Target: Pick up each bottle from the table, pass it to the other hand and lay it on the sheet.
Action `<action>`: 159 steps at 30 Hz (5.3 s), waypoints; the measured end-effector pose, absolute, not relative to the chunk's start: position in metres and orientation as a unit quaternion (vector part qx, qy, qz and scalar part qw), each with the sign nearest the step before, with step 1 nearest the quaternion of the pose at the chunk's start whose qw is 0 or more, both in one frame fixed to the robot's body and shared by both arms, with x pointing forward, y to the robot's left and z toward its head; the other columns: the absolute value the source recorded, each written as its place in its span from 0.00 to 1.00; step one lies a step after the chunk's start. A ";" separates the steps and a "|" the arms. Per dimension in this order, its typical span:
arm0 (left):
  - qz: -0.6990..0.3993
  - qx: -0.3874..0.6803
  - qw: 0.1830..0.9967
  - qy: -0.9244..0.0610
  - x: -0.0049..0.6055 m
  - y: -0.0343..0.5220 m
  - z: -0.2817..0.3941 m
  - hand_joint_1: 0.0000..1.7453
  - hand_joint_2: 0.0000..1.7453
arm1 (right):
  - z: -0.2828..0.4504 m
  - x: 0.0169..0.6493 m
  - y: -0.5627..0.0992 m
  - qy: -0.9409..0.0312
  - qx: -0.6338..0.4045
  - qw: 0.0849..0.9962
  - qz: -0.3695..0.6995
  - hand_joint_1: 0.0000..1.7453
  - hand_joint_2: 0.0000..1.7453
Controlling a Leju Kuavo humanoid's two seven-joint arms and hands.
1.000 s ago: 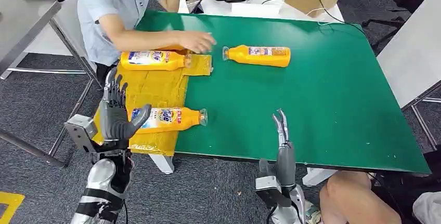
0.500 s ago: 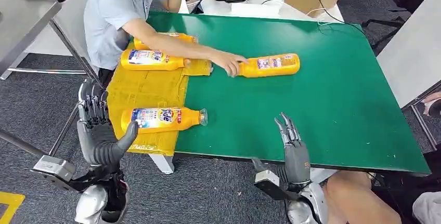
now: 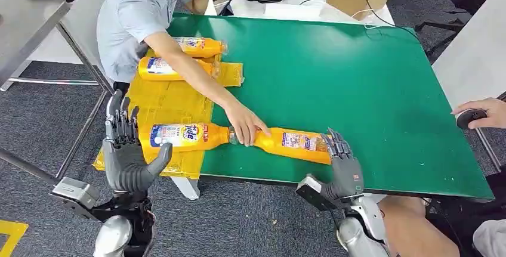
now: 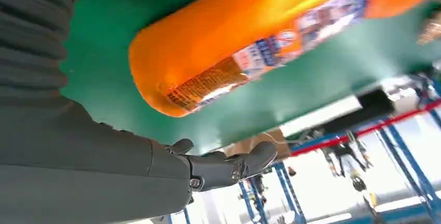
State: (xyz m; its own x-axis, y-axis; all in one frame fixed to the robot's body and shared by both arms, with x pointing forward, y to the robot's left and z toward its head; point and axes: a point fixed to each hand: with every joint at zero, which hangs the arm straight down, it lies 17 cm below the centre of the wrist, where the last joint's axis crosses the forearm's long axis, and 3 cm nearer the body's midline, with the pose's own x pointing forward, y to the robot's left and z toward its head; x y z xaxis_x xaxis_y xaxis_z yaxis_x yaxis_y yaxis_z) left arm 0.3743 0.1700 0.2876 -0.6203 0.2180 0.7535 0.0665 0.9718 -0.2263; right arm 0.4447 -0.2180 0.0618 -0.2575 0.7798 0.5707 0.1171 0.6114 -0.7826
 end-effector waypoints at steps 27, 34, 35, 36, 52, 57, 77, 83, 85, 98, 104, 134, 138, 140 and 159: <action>0.077 -0.098 0.488 -0.864 0.415 0.141 0.263 0.00 1.00 | -0.002 0.518 -0.252 -0.585 -0.297 0.630 0.415 1.00 1.00; 0.075 -0.098 0.491 -0.863 0.418 0.140 0.261 0.00 1.00 | -0.003 0.516 -0.243 -0.603 -0.264 0.630 0.413 1.00 1.00; 0.075 -0.098 0.492 -0.862 0.418 0.140 0.260 0.00 1.00 | -0.002 0.515 -0.239 -0.609 -0.251 0.630 0.411 1.00 1.00; 0.075 -0.097 0.492 -0.862 0.418 0.140 0.259 0.00 1.00 | -0.001 0.514 -0.236 -0.616 -0.239 0.629 0.409 1.00 1.00; 0.117 -0.139 0.525 -0.832 0.421 0.145 0.237 0.00 1.00 | 0.020 0.494 -0.210 -0.713 -0.111 0.656 0.220 1.00 1.00; 0.130 -0.162 0.555 -0.806 0.412 0.148 0.209 0.00 1.00 | 0.053 0.481 -0.216 -0.754 -0.078 0.650 0.058 1.00 1.00; 0.002 -0.246 0.554 -0.795 0.355 0.052 0.202 0.00 1.00 | 0.141 0.410 -0.057 -0.834 0.032 0.529 0.152 1.00 1.00; 0.010 -0.267 0.538 -0.800 0.360 0.047 0.219 0.00 1.00 | 0.139 0.387 -0.006 -0.838 0.070 0.496 0.215 1.00 1.00; 0.007 -0.274 0.532 -0.801 0.360 0.044 0.224 0.00 1.00 | 0.139 0.382 0.005 -0.838 0.079 0.490 0.227 1.00 1.00; 0.004 -0.291 0.514 -0.807 0.362 0.036 0.240 1.00 1.00 | 0.145 0.382 0.026 -0.838 0.099 0.475 0.248 1.00 1.00; 0.003 -0.289 0.511 -0.810 0.363 0.037 0.242 1.00 1.00 | 0.145 0.382 0.029 -0.836 0.110 0.479 0.246 0.00 1.00; -0.097 0.019 0.550 -0.829 0.416 0.135 0.194 1.00 1.00 | 0.101 0.348 -0.038 -0.836 -0.003 0.498 0.231 0.00 0.00; -0.137 0.126 0.536 -0.823 0.428 0.161 0.194 1.00 1.00 | 0.099 0.348 -0.062 -0.835 -0.028 0.509 0.209 0.00 0.00; -0.170 0.180 0.527 -0.813 0.436 0.166 0.194 1.00 1.00 | 0.098 0.350 -0.070 -0.833 -0.035 0.515 0.200 0.00 0.00; -0.462 0.313 0.569 -0.604 0.552 0.133 0.084 1.00 1.00 | 0.112 0.356 -0.049 -0.833 0.007 0.518 0.192 0.00 0.00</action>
State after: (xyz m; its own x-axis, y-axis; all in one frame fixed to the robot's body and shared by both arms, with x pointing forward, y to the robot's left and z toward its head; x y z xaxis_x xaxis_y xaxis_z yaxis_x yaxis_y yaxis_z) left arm 0.5522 0.1329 0.0837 -0.1564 -0.9040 0.3980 0.1485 0.3768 0.9143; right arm 0.3564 -0.0493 0.1119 -0.4623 0.1876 0.8666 -0.2103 0.9263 -0.3127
